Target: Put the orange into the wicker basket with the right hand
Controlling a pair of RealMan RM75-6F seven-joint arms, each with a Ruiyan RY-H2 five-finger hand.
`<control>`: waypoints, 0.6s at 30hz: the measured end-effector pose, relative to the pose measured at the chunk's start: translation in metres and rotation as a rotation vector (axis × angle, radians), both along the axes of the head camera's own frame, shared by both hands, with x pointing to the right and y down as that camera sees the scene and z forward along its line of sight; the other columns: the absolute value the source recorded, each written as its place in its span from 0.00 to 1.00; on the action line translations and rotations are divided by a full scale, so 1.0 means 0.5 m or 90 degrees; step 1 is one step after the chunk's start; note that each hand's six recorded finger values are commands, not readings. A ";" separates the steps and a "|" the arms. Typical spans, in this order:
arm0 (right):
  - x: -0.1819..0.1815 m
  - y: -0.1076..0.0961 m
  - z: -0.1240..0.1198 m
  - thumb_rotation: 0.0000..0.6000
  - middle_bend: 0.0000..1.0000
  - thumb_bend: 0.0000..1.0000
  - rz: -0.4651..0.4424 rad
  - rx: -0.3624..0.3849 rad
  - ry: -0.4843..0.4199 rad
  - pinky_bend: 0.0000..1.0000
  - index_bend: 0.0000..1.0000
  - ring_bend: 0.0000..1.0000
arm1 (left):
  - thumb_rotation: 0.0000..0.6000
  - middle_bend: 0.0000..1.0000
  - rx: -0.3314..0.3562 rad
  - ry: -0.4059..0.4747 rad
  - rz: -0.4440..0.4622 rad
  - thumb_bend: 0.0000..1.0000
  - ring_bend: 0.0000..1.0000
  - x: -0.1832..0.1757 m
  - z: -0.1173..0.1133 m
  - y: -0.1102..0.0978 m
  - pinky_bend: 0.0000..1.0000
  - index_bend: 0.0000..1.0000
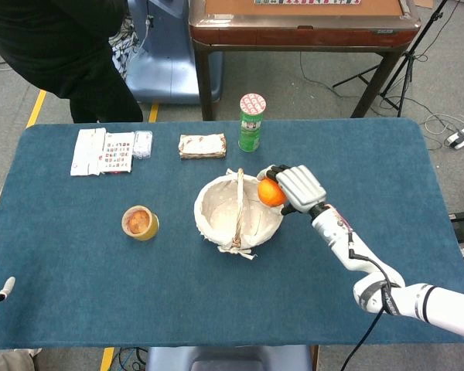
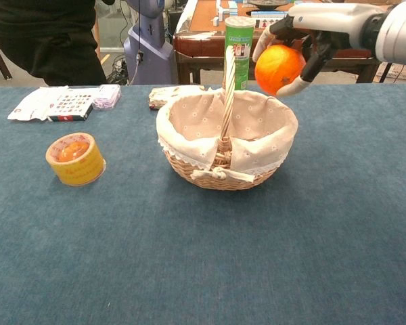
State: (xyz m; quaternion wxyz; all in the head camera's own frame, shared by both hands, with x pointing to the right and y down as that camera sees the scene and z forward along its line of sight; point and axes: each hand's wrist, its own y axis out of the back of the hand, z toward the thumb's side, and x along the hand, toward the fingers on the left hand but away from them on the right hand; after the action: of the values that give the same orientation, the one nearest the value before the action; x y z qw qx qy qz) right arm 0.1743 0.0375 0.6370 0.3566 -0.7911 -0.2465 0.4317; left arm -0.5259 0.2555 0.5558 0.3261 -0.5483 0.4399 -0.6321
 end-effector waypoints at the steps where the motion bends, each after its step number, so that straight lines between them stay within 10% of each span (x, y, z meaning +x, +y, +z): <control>1: -0.011 0.003 0.004 1.00 0.40 0.34 -0.005 -0.005 0.000 0.64 0.49 0.39 | 1.00 0.16 0.000 -0.001 -0.001 0.30 0.14 -0.001 -0.001 0.001 0.17 0.10; 10: -0.048 0.028 0.024 1.00 0.25 0.02 -0.022 -0.044 0.002 0.60 0.15 0.27 | 1.00 0.16 0.002 -0.003 -0.003 0.30 0.14 -0.003 -0.007 0.006 0.17 0.10; 18: -0.036 0.031 0.021 1.00 0.20 0.00 -0.018 -0.057 0.005 0.57 0.05 0.23 | 1.00 0.16 0.001 -0.002 0.000 0.30 0.14 -0.001 -0.005 0.005 0.17 0.10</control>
State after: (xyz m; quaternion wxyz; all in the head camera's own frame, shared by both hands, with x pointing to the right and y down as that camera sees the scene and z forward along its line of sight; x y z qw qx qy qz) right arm 0.1563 0.0531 0.6474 0.3275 -0.8078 -0.2144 0.4407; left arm -0.5262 0.2578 0.5532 0.3272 -0.5469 0.4403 -0.6324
